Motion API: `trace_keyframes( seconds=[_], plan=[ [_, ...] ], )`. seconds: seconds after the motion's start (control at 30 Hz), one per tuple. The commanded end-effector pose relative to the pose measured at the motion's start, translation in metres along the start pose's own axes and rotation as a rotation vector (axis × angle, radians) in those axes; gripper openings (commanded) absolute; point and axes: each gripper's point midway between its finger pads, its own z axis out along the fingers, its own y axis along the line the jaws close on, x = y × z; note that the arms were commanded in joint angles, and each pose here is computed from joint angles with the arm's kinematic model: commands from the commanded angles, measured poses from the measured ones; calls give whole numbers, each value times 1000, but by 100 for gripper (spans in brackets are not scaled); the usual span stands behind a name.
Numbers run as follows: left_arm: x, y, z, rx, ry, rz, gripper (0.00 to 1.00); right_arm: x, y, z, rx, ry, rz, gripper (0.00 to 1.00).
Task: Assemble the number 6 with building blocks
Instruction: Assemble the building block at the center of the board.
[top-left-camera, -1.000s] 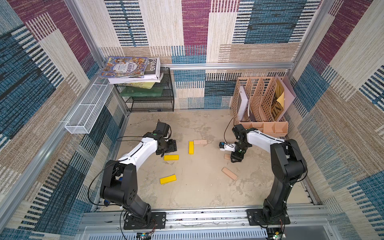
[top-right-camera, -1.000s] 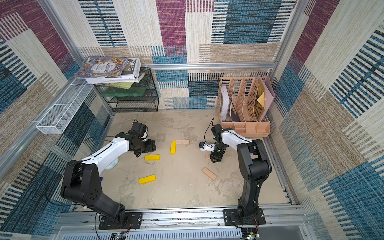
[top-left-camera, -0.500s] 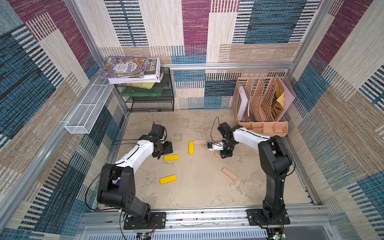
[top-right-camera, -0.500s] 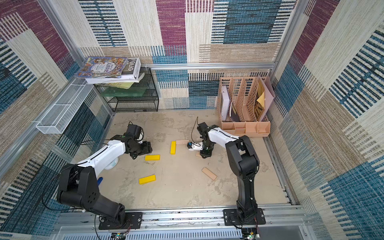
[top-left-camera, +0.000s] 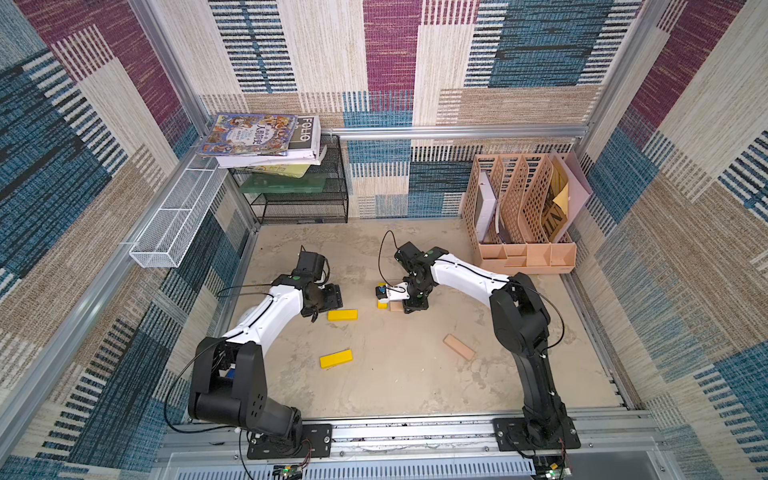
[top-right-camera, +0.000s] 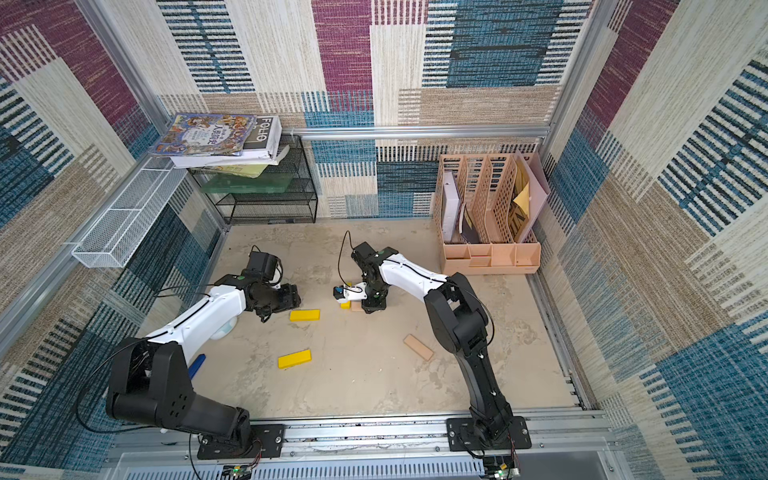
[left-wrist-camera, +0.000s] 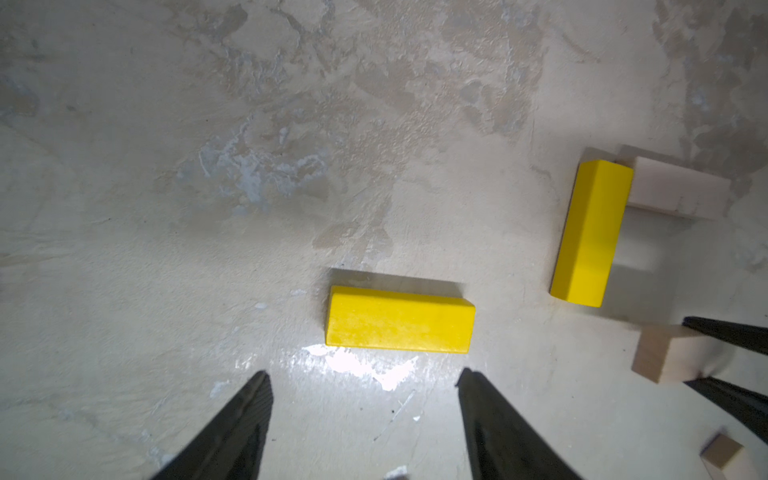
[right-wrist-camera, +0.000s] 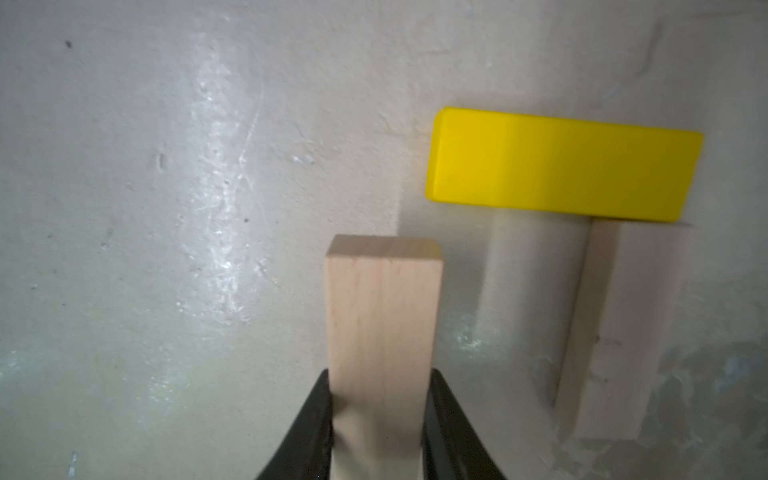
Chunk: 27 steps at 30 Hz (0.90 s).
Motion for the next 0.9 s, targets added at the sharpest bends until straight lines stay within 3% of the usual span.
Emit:
trace_keyframes(
  seconds=[0.0,0.47,0.67,0.87],
  plan=[
    [0,2,-1,-3,-3,4,74,-4,4,3,-21,4,-7,33],
    [4,5,-2,-2,-7,3,74,9,2,12,-16,62,17,35],
    [5,6,-3,-3,-8,0,74,11,6,17,-21,76,14,42],
    [4,7,-3,-2,-10,-5,74,9,4,20,-21,77,19,43]
  ],
)
